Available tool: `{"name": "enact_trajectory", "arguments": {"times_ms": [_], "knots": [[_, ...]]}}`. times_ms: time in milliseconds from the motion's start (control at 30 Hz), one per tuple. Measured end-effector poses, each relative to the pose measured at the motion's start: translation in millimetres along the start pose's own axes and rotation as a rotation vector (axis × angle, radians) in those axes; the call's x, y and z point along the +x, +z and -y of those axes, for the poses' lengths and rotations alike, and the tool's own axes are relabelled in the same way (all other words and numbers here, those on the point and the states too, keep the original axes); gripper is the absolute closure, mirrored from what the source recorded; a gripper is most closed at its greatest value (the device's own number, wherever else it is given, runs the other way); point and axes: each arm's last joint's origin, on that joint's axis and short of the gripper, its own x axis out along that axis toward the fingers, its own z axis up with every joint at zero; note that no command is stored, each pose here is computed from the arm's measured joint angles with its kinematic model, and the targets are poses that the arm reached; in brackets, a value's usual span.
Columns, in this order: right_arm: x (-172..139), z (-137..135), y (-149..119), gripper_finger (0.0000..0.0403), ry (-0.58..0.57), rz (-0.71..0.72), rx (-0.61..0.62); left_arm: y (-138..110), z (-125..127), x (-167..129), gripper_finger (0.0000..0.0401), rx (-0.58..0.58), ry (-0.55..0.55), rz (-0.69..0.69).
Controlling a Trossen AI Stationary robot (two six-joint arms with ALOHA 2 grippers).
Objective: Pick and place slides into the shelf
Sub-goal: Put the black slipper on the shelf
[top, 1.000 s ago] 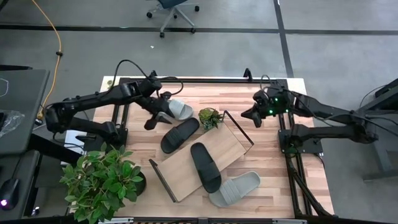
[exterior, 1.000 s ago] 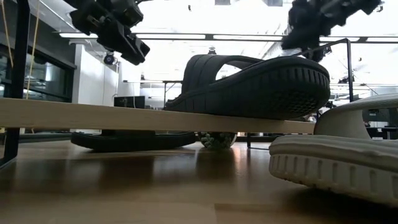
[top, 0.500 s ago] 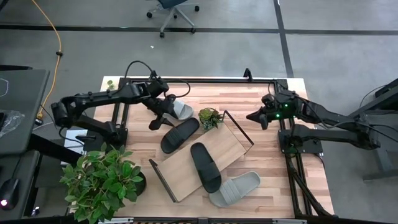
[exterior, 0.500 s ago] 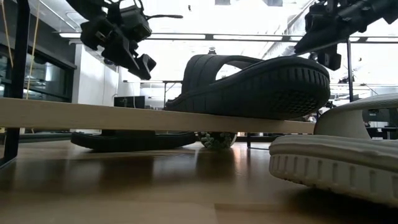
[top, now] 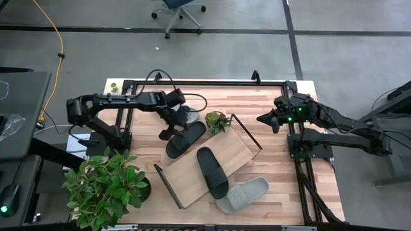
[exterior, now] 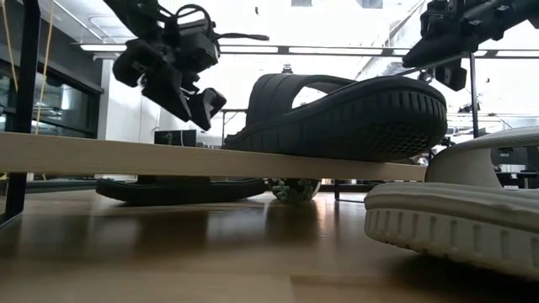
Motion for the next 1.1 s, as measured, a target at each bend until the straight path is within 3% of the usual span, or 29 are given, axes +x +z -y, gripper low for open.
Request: {"name": "enact_trajectory", "arguments": {"times_ms": [133, 400, 1100], "knots": [[0, 0, 0, 0.0373, -0.002, -0.003, -0.006, 9, -11, 6, 0.0211, 0.002, -0.014, -0.017], [0, 0, -1, 0.0373, 0.000, -0.013, -0.007, 8, -23, 21, 0.0211, 0.013, -0.173, -0.181], [0, 1, -2, 0.0373, -0.004, -0.018, -0.034, -2, -33, 42, 0.0211, 0.026, -0.262, -0.276]]}}
